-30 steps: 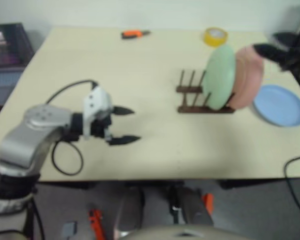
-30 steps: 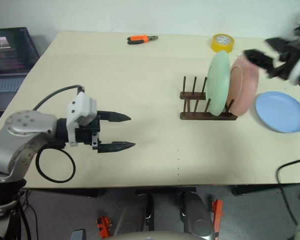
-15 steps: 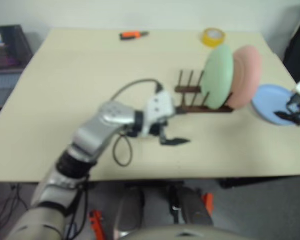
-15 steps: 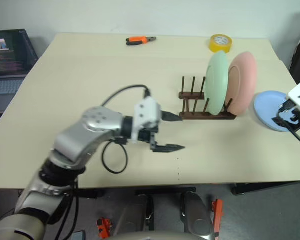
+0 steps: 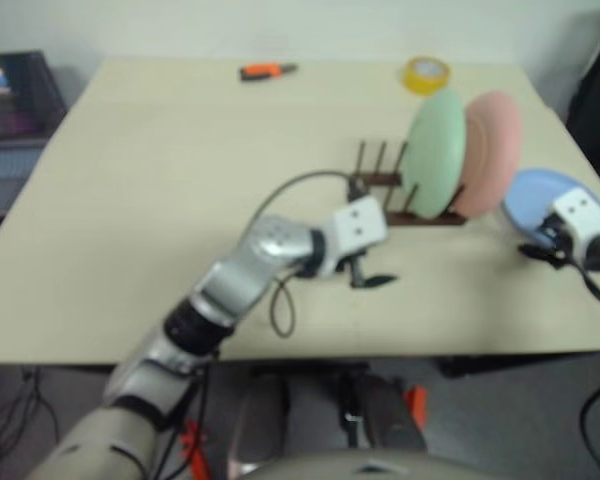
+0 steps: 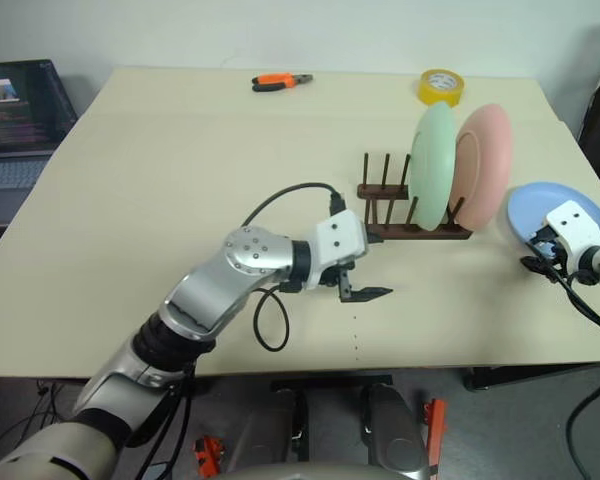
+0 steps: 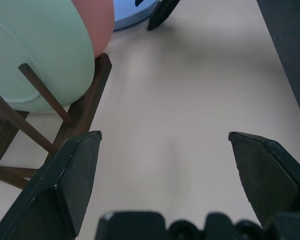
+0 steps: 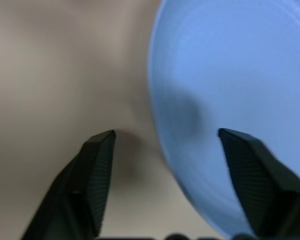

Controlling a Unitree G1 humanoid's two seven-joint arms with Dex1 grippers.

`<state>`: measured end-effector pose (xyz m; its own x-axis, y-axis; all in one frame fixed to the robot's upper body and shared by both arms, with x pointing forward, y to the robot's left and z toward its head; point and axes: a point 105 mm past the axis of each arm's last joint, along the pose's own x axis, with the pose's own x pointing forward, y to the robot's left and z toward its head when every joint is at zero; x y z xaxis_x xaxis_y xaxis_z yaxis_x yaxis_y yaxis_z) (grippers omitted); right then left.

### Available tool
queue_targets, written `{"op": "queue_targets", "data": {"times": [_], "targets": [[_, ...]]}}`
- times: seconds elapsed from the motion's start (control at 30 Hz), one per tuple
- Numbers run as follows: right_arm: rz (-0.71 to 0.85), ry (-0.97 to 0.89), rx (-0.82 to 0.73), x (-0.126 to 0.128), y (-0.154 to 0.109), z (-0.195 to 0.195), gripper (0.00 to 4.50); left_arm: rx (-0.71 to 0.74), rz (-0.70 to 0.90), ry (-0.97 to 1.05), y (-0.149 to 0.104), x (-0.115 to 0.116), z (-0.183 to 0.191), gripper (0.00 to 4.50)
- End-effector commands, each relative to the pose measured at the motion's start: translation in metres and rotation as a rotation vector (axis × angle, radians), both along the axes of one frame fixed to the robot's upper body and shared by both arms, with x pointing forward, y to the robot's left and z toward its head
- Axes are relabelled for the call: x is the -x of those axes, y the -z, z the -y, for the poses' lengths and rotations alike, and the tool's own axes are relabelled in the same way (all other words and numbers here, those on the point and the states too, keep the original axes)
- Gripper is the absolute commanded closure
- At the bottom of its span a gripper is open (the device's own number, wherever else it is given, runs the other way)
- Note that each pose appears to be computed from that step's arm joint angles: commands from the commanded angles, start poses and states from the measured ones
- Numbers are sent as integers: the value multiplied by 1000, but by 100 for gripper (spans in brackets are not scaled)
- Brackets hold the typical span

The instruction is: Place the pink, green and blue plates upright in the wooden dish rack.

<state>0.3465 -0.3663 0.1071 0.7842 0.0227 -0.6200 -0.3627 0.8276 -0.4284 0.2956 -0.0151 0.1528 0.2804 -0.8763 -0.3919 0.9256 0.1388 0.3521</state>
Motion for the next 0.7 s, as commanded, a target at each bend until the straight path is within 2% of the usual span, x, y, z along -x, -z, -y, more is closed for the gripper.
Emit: {"op": "queue_targets", "data": {"times": [0.03,0.23,0.4,0.7], "targets": [[16,30,14,-3,4,6,232,17,57,14,-14,1,2,0],[32,31,34,-6,3,7,440,17,65,10,-18,-1,0,0],[115,-8,-28,-2,-39,-5,446,27,65,-1,-21,-5,-7,0],[399,41,-117,17,-137,-19,446,76,73,23,-35,-11,-16,0]]}}
